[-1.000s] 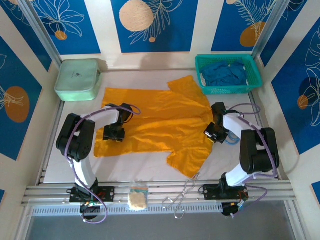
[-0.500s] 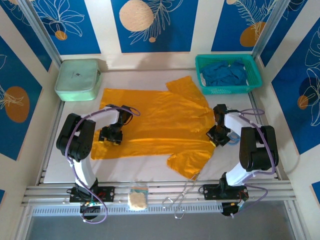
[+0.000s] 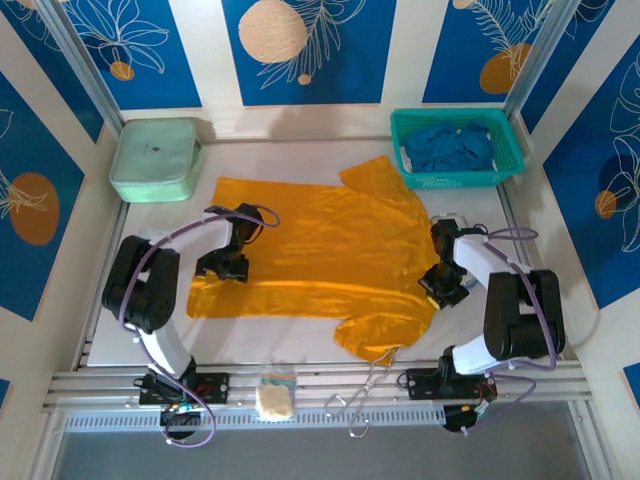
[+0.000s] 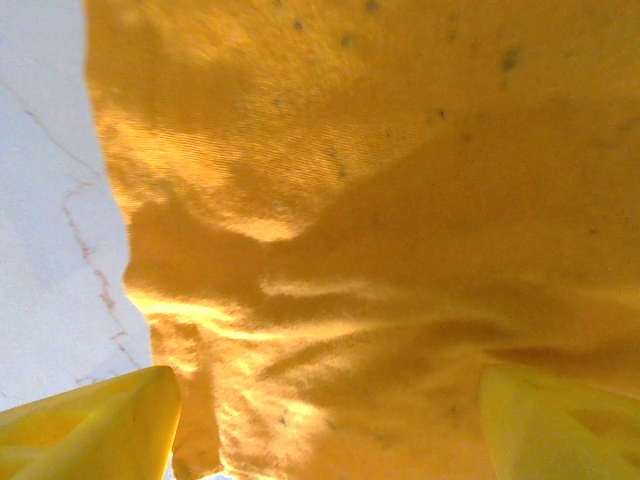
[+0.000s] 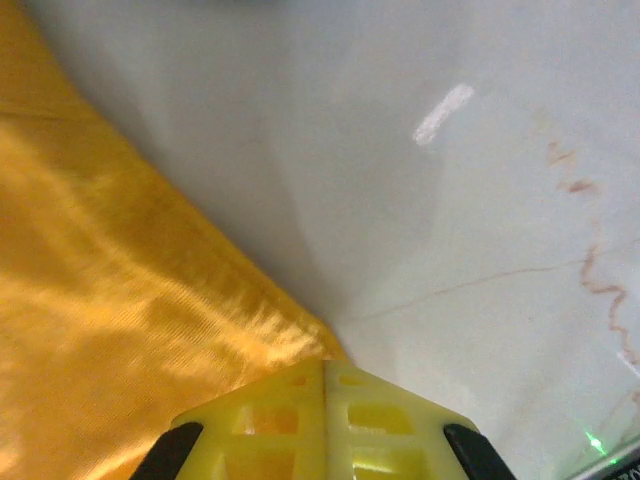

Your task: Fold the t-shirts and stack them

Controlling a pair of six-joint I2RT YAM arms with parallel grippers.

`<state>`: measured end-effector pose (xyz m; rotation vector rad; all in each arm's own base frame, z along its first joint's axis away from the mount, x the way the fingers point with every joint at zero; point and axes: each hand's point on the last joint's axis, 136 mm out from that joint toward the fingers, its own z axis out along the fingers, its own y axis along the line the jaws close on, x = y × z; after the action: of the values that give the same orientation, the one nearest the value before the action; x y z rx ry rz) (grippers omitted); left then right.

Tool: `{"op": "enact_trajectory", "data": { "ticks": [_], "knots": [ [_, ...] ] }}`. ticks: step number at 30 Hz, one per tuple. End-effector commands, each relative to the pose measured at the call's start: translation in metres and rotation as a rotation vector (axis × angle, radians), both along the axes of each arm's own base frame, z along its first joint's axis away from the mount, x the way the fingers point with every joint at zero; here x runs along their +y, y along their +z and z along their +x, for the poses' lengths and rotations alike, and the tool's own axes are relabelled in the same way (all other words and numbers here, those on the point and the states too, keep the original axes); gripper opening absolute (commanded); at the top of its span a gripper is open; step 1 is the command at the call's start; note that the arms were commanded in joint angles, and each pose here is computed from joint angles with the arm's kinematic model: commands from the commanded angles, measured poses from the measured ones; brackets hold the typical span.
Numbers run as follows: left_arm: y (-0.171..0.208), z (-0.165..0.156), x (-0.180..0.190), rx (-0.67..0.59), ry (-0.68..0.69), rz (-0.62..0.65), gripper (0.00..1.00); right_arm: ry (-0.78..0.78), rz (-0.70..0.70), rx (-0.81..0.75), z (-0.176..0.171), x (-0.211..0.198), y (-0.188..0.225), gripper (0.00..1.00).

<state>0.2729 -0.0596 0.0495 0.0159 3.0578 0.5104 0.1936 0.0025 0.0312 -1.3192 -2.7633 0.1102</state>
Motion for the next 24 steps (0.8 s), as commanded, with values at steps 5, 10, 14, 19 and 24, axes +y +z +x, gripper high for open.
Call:
{"op": "enact_trajectory", "data": {
  "ticks": [5,10,14,19,24],
  "knots": [
    [0.07,0.012,0.001,-0.158,0.021,-0.036,0.78,0.217,0.019,-0.302,0.023,0.009,0.074,0.0],
    [0.055,-0.009,-0.002,-0.078,0.032,-0.073,0.64,0.304,0.114,-0.242,-0.004,0.042,0.071,0.0],
    [0.02,-0.025,-0.006,-0.015,0.046,-0.11,0.56,0.365,0.168,-0.134,-0.022,0.082,0.047,0.0],
    [-0.007,-0.028,-0.007,0.027,0.059,-0.105,0.51,0.395,0.139,-0.018,-0.031,0.104,0.013,0.0],
    [-0.017,-0.013,-0.002,0.028,0.059,-0.043,0.5,0.403,0.08,0.035,-0.022,0.104,-0.011,0.0]
  ]
}}
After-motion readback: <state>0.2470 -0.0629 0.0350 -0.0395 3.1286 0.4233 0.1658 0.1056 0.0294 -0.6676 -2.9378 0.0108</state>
